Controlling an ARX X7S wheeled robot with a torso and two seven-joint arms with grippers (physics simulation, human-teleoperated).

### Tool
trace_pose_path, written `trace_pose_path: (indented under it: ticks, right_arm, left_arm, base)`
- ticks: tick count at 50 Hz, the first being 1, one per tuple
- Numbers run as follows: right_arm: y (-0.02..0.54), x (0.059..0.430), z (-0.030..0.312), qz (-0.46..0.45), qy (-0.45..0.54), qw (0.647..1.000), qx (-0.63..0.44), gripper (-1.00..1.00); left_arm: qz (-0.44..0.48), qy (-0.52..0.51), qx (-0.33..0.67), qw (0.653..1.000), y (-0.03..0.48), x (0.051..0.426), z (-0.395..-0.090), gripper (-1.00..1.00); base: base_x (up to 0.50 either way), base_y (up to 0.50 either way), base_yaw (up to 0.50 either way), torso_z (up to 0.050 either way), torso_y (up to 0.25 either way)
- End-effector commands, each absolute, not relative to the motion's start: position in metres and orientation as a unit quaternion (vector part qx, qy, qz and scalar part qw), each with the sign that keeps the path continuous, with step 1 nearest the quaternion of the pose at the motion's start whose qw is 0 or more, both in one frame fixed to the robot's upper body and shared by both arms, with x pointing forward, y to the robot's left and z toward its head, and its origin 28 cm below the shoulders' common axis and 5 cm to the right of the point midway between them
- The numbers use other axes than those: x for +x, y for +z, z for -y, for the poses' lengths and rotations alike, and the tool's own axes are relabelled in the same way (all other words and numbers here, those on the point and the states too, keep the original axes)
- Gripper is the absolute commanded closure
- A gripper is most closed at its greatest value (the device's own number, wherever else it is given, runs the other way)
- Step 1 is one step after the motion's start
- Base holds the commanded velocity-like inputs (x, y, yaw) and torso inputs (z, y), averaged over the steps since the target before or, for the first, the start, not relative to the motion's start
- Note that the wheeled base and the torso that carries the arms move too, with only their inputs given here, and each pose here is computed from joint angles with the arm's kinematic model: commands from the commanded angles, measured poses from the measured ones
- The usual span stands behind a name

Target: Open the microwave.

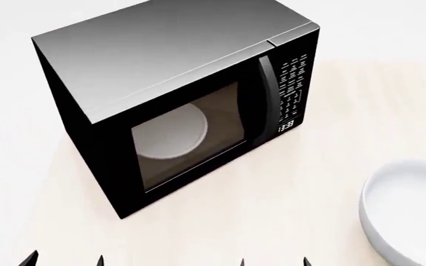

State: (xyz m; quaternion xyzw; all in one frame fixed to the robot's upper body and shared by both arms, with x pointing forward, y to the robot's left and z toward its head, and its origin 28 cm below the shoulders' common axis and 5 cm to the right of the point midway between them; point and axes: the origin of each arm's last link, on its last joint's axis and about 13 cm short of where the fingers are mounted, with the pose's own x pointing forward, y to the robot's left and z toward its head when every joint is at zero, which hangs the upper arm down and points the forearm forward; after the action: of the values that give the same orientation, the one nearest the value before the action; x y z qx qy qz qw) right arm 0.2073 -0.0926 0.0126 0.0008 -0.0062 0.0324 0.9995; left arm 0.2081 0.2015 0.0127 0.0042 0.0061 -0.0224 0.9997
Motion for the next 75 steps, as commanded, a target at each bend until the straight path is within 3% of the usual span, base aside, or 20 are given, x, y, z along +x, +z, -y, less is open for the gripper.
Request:
trace_pose_path:
  ticks: [1,18,25,27,30,75]
  right_arm:
    - [0.013,0.207,0.093,0.007,0.033,0.999,0.003,-1.0]
    - [0.013,0.208,0.093,0.005,0.033,0.999,0.007,-1.0]
    - [0.038,0.208,0.092,0.022,0.028,0.999,0.022,-1.0]
    - [0.152,0.254,0.105,0.183,0.022,0.982,0.042,-1.0]
    - [0.141,0.257,0.098,0.035,0.061,0.997,0.018,-1.0]
    - [0.189,0.316,0.116,0.006,0.1,0.994,-0.036,-1.0]
  left_arm:
    - [-0.006,-0.02,0.004,1.0,0.013,0.209,-0.202,-1.0]
    - [-0.006,-0.02,0.004,1.0,0.013,0.209,-0.202,-1.0]
    - [-0.006,-0.019,-0.002,1.0,0.013,0.209,-0.202,-1.0]
    - [-0.007,-0.014,-0.002,1.0,0.013,0.21,-0.203,-1.0]
    - [-0.007,-0.014,-0.003,1.0,0.012,0.21,-0.203,-1.0]
    - [-0.008,-0.012,-0.005,1.0,0.012,0.211,-0.203,-1.0]
  base:
    - [0.0,0.0,0.0,0.0,-0.086]
    - [0.0,0.0,0.0,0.0,-0.087]
    - [0.0,0.0,0.0,0.0,0.0]
    - [0.0,0.0,0.0,0.0,0.0]
    - [0.0,0.0,0.0,0.0,0.0]
    - [0.0,0.0,0.0,0.0,0.0]
